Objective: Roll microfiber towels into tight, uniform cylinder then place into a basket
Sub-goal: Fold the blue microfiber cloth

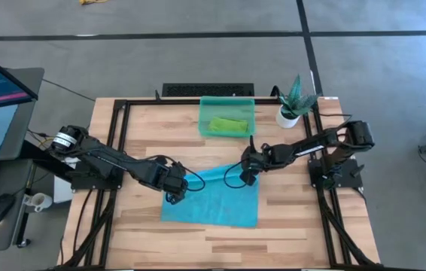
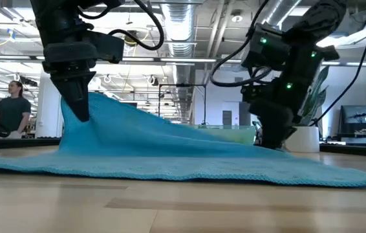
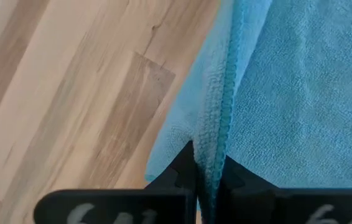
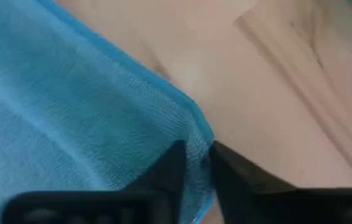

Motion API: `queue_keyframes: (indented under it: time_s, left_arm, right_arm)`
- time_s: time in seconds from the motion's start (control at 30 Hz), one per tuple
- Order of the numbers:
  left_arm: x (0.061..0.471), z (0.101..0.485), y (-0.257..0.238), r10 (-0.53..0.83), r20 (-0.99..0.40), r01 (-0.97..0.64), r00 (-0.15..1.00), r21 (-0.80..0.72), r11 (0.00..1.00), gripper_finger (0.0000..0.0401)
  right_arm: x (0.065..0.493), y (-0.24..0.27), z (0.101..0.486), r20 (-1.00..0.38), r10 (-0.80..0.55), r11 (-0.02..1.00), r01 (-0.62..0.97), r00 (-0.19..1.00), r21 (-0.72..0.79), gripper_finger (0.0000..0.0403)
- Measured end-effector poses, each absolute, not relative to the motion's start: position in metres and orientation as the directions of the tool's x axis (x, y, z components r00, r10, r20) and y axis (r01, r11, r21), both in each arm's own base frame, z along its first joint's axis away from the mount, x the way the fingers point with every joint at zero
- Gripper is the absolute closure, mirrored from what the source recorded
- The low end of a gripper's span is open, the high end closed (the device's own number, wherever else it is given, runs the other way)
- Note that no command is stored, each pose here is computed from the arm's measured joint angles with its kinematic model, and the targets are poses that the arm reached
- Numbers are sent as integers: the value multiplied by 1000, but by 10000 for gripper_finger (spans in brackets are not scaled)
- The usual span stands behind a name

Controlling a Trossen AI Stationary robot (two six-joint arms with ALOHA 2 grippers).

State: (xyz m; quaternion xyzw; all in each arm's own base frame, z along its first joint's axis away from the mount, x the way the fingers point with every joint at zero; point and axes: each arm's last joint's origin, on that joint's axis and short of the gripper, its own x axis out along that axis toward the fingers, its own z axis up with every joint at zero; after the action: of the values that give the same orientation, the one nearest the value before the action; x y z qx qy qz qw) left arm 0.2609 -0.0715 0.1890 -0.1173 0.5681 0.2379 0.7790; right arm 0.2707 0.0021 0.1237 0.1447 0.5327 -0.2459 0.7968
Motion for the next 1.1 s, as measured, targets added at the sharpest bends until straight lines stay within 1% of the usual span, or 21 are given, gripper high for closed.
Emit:
queue_keyframes:
  time_s: [0.1, 0.17, 0.3, 0.43, 0.53, 0.6, 0.7, 0.77, 0.9, 1.1]
  left_arm:
    - [261, 189, -71, 263, -933, -498, 244, 112, 860, 401]
    - [260, 189, -70, 282, -928, -495, 242, 132, 859, 401]
    - [259, 189, -69, 309, -921, -496, 238, 159, 853, 401]
    - [257, 190, -68, 321, -924, -492, 210, 184, 851, 401]
    - [255, 195, -67, 359, -915, -481, 181, 236, 844, 401]
    - [254, 199, -66, 411, -895, -451, 170, 300, 841, 401]
    - [252, 205, -66, 504, -845, -394, 177, 408, 823, 401]
    - [252, 206, -65, 535, -825, -363, 184, 448, 817, 401]
    - [253, 206, -63, 536, -824, -349, 183, 455, 819, 401]
    - [254, 206, -63, 525, -831, -342, 182, 447, 826, 401]
  right_arm:
    - [268, 8, 130, -918, -221, 850, 526, 330, -15, 374]
    - [267, 12, 136, -909, -218, 857, 515, 355, -4, 391]
    - [266, 24, 147, -889, -203, 870, 493, 409, 28, 383]
    - [261, 42, 161, -853, -213, 890, 455, 477, 32, 396]
    - [255, 56, 172, -808, -266, 902, 431, 526, -17, 392]
    - [249, 65, 178, -779, -300, 907, 417, 550, -55, 391]
    - [241, 78, 181, -739, -361, 911, 384, 569, -149, 397]
    - [236, 86, 182, -705, -408, 901, 381, 580, -208, 398]
    - [230, 100, 183, -634, -472, 877, 398, 612, -268, 392]
    - [223, 118, 182, -566, -497, 868, 377, 658, -323, 398]
